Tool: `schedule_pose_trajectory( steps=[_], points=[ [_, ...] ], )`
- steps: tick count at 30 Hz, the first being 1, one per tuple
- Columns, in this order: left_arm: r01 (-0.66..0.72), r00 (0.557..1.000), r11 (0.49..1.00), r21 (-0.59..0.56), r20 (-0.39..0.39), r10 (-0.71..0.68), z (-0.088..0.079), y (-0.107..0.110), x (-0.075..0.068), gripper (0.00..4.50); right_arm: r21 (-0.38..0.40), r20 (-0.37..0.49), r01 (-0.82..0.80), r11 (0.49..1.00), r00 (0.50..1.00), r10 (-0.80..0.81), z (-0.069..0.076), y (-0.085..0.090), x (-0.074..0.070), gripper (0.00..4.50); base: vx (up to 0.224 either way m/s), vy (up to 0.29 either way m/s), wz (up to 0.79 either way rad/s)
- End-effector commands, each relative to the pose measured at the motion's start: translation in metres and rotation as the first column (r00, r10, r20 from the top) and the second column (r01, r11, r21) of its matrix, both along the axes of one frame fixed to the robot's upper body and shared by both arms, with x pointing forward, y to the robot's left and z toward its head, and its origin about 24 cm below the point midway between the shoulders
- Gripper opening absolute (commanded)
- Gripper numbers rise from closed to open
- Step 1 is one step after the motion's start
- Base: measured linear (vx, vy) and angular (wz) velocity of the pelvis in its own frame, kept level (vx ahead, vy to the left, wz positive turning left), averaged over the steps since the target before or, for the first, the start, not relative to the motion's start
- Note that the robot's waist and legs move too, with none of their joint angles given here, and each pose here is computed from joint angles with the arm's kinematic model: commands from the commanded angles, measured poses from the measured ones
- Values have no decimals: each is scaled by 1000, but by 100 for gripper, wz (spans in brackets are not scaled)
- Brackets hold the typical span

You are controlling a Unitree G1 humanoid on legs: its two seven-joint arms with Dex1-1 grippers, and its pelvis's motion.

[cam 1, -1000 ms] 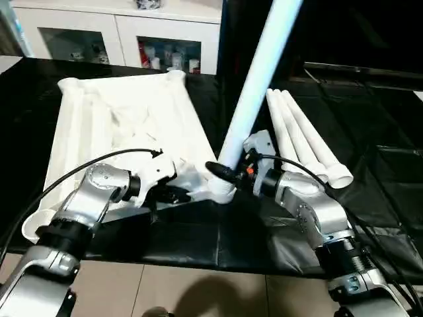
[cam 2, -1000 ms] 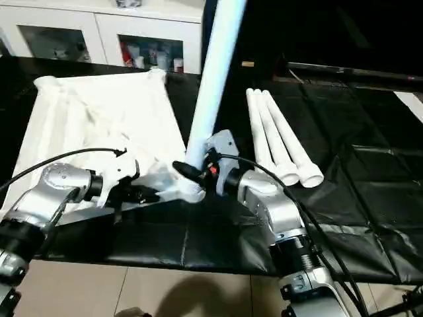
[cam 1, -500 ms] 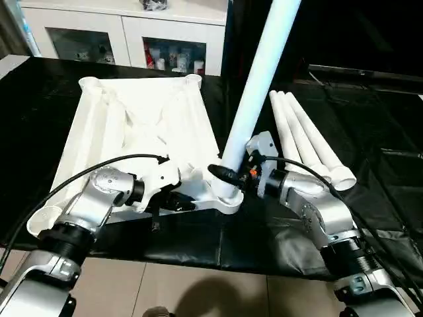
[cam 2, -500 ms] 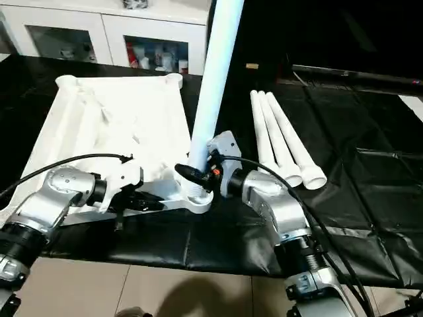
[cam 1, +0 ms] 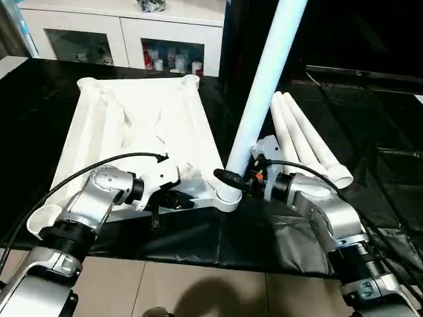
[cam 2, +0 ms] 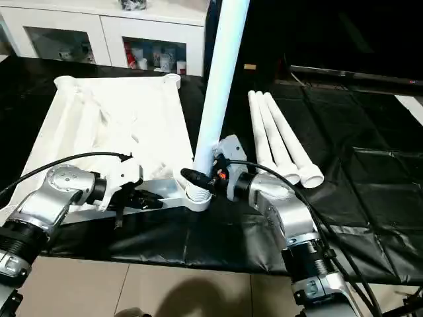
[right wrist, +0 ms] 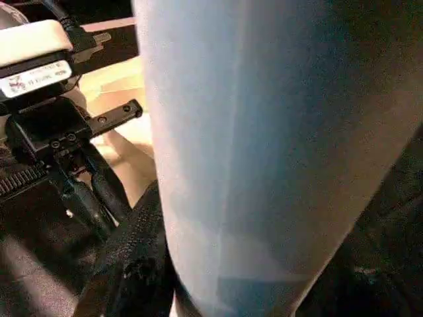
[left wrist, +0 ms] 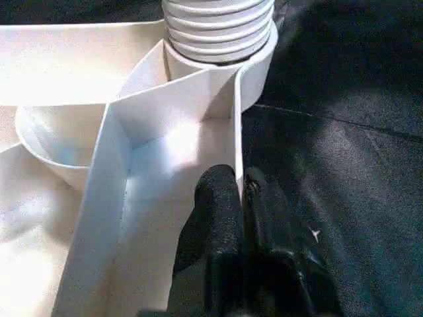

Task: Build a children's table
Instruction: Insert table leg to table base

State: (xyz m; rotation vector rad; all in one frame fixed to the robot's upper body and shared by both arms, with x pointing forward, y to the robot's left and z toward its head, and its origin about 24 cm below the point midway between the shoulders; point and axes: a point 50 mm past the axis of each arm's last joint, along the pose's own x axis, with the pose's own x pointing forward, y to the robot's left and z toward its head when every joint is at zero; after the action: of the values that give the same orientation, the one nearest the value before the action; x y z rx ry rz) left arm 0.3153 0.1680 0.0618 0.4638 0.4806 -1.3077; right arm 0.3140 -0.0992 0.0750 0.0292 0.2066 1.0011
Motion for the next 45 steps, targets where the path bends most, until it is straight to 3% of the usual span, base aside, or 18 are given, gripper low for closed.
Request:
schedule_pose_trajectory(
  steps=[1,13,20,25,31,36,41,45],
  points=[
    [-11,1000,1000,3,-6,11,-1,2,1,0,-18,-39,4,1000,999,-5,-7,1,3,190,0,0,0],
    [-11,1000,1000,28,5,11,0,4,2,0,-37,-105,-53,998,993,49,-12,3,13,190,0,0,0],
    [-42,999,999,11,23,42,4,6,5,0,72,-174,85,994,982,-71,-20,-12,16,190,0,0,0],
    [-64,997,998,-9,29,65,7,8,8,0,103,-205,143,984,971,-119,-34,-21,9,190,0,0,0],
    [-133,989,991,-32,58,134,13,10,17,0,178,-242,229,957,953,-184,-54,-26,-9,190,0,0,0],
    [-154,986,988,-21,67,156,14,11,21,0,201,-231,256,946,950,-208,-61,-24,-19,190,0,0,0],
    [-170,982,985,-8,80,170,15,10,26,0,176,-146,267,947,959,-243,-65,-27,-32,190,0,0,0],
    [-170,982,985,2,88,169,15,10,27,0,58,-66,172,983,984,-168,-63,-26,-34,190,0,0,0]
  ],
)
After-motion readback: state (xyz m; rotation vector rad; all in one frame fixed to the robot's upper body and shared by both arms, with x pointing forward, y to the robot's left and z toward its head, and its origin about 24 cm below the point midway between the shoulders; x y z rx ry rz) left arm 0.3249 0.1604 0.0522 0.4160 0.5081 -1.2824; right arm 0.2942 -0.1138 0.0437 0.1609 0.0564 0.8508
